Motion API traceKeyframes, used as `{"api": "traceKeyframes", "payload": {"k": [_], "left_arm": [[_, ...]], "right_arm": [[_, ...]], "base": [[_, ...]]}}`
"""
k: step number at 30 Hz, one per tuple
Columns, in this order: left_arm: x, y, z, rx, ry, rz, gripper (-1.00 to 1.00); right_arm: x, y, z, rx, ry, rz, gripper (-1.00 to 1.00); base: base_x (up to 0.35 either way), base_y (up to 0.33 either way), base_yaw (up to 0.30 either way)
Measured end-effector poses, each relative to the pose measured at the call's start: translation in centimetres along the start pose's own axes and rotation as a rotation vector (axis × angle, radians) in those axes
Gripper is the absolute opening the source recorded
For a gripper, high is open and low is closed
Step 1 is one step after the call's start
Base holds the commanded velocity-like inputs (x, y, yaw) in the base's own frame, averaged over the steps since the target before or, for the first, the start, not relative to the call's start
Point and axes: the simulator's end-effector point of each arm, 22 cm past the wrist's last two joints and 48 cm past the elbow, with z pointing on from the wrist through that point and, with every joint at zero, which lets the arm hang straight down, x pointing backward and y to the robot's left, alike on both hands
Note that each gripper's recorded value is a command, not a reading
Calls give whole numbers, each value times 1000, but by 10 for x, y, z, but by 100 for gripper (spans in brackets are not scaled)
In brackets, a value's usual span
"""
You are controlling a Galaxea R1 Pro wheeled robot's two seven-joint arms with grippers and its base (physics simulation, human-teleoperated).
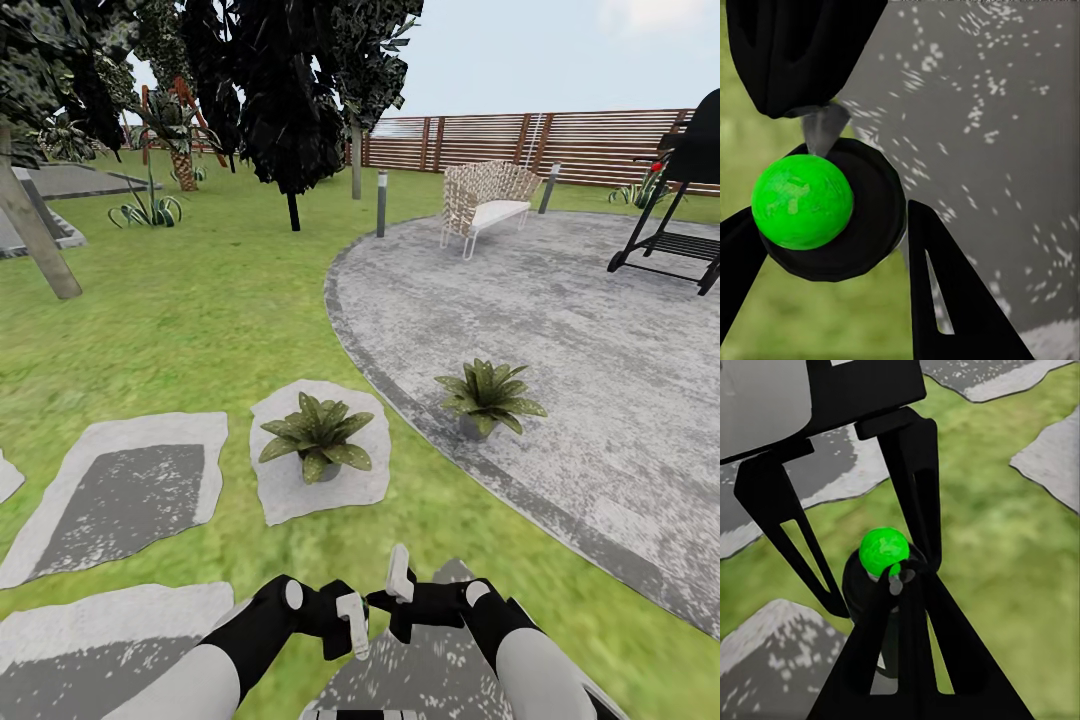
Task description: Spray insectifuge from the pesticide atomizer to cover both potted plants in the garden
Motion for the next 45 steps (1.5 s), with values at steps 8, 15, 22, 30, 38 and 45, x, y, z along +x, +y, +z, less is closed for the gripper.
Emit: {"api": "traceKeyframes", "payload": {"k": [8, 15, 22, 30, 38, 45], "left_arm": [[-4, 1, 0, -3, -7, 2, -100], [-7, 3, 0, -10, -12, 3, -100], [-7, 3, 0, -10, -13, 3, -100], [-9, 4, 0, -11, -17, 2, -100], [-10, 4, 0, -11, -19, 3, -100], [-12, 3, 1, -10, -18, 9, -100]], "right_arm": [[0, 0, 0, 0, 0, -1, -100], [0, 0, 0, 0, 0, 0, -100], [0, 0, 0, 0, 0, 0, -100], [0, -1, 0, 1, 0, 0, -100], [0, -1, 0, 2, 0, 0, -100], [0, 0, 0, 0, 2, -2, -100]], "base": [[0, 0, 0], [0, 0, 0], [0, 0, 0], [0, 0, 0], [0, 0, 0], [0, 0, 0]]}}
